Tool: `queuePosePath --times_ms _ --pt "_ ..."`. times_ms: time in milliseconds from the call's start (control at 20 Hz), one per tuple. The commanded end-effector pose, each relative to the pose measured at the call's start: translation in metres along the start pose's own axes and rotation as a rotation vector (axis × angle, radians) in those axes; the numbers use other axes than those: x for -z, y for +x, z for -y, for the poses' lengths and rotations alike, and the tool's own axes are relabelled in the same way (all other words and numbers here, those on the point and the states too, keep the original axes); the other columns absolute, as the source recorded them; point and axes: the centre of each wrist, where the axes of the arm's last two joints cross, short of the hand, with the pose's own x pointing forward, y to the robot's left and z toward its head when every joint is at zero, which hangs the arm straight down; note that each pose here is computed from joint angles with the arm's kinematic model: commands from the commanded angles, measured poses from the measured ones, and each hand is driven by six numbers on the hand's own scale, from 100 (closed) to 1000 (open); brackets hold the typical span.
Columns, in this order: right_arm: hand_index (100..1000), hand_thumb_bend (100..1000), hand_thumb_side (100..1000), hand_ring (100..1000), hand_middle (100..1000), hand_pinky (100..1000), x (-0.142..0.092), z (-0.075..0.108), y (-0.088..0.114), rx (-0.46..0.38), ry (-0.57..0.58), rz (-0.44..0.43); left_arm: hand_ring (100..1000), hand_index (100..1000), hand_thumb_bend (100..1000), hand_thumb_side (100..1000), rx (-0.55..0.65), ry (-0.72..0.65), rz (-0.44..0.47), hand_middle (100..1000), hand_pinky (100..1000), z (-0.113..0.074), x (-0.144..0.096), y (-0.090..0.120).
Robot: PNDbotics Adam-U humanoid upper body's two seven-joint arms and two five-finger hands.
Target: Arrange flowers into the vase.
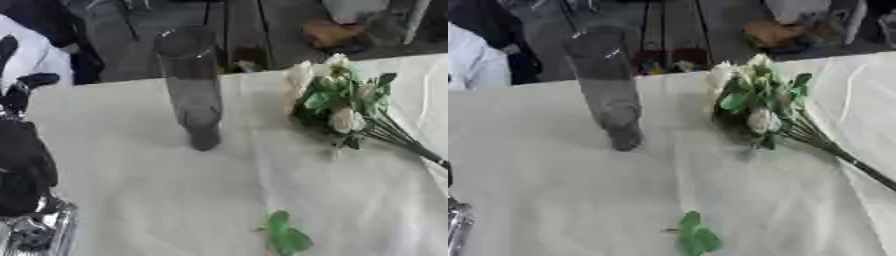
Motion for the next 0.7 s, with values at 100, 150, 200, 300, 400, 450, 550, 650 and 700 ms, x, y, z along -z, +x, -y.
queuePosePath --times_ms 100,150,200,300,400,450,550,650,700 --pt "867 302 1000 820 753 749 0.01 0.008 -0.007 -0.145 0.19 0.027 852 943 549 977 -0.012 -0.011 0.019 920 588 0.0 0.004 0.004" --pt "866 301 1000 817 762 746 0.012 0.009 -0.008 -0.172 0.235 0.029 852 943 548 977 -0.013 -0.011 0.018 920 588 0.0 0.004 0.004" --pt "867 301 1000 817 770 745 0.014 0.009 -0.007 -0.195 0.275 0.029 852 943 548 977 -0.014 -0.012 0.017 920 588 0.0 0.003 0.004" --pt "882 298 1000 821 790 744 0.016 0.01 -0.006 -0.227 0.348 0.028 852 943 547 978 -0.015 -0.012 0.015 920 587 0.0 0.003 0.004" --pt "897 306 1000 827 815 747 0.018 0.011 -0.004 -0.247 0.409 0.029 852 942 547 977 -0.017 -0.012 0.014 920 587 0.001 0.003 0.004" --pt "914 320 1000 841 843 751 0.018 0.011 -0.004 -0.255 0.441 0.034 852 942 547 977 -0.017 -0.012 0.014 920 587 0.001 0.003 0.004" --pt "919 350 1000 854 851 752 0.019 0.01 -0.003 -0.264 0.5 0.042 852 942 546 977 -0.018 -0.012 0.013 920 586 0.001 0.003 0.004" --pt "924 378 1000 868 866 754 0.018 0.008 -0.007 -0.261 0.545 0.043 852 943 545 977 -0.019 -0.013 0.012 921 586 0.001 0.003 0.004" --pt "925 384 1000 874 877 754 0.017 0.007 -0.009 -0.261 0.561 0.039 852 942 545 977 -0.02 -0.014 0.012 921 586 0.001 0.003 0.004"
